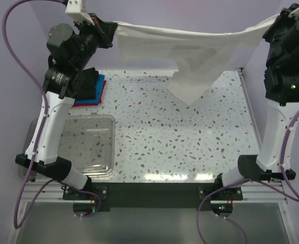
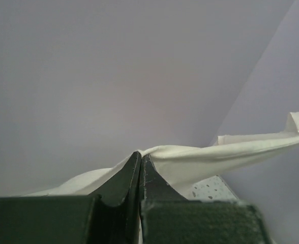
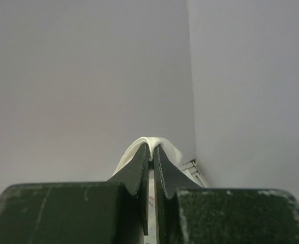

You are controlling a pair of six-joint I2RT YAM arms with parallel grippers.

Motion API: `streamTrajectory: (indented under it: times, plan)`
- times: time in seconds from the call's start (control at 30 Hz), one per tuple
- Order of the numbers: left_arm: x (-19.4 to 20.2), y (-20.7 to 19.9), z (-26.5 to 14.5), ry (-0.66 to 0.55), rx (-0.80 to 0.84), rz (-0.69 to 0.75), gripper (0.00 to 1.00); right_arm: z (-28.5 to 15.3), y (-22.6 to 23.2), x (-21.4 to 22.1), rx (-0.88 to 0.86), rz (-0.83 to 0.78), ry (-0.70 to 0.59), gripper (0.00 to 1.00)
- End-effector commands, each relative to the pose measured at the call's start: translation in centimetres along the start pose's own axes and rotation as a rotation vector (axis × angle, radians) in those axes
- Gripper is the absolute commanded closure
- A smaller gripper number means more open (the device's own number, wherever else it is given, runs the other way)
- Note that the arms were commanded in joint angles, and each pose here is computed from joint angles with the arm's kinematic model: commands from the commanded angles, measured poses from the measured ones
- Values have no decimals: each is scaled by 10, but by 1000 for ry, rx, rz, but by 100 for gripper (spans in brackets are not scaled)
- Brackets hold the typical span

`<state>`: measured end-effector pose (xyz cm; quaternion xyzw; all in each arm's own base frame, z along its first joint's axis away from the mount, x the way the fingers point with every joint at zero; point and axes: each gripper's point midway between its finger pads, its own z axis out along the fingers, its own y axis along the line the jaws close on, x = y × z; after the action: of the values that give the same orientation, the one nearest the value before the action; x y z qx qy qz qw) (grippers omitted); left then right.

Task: Fold and stack the t-shirts
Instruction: Flatten the tshirt out

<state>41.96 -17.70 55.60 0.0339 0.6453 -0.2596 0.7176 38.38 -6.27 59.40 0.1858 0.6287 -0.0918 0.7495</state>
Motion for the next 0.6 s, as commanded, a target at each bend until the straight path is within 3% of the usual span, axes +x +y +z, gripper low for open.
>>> streamTrajectory:
  times: [0.0, 0.17, 0.37, 0.57]
  plan:
    - [-72, -29, -54, -209, 95, 36, 100, -53, -24, -79, 17, 56, -215, 100]
    - [-102, -51, -115, -296, 173, 11, 100, -113, -54, -130, 51, 75, -357, 100]
    - [-124, -77, -157, -337, 281, -38, 100, -159, -83, -167, 118, 86, -476, 100]
    - [-118, -85, -144, -276, 321, -81, 100, -159, -91, -173, 175, 57, -505, 100]
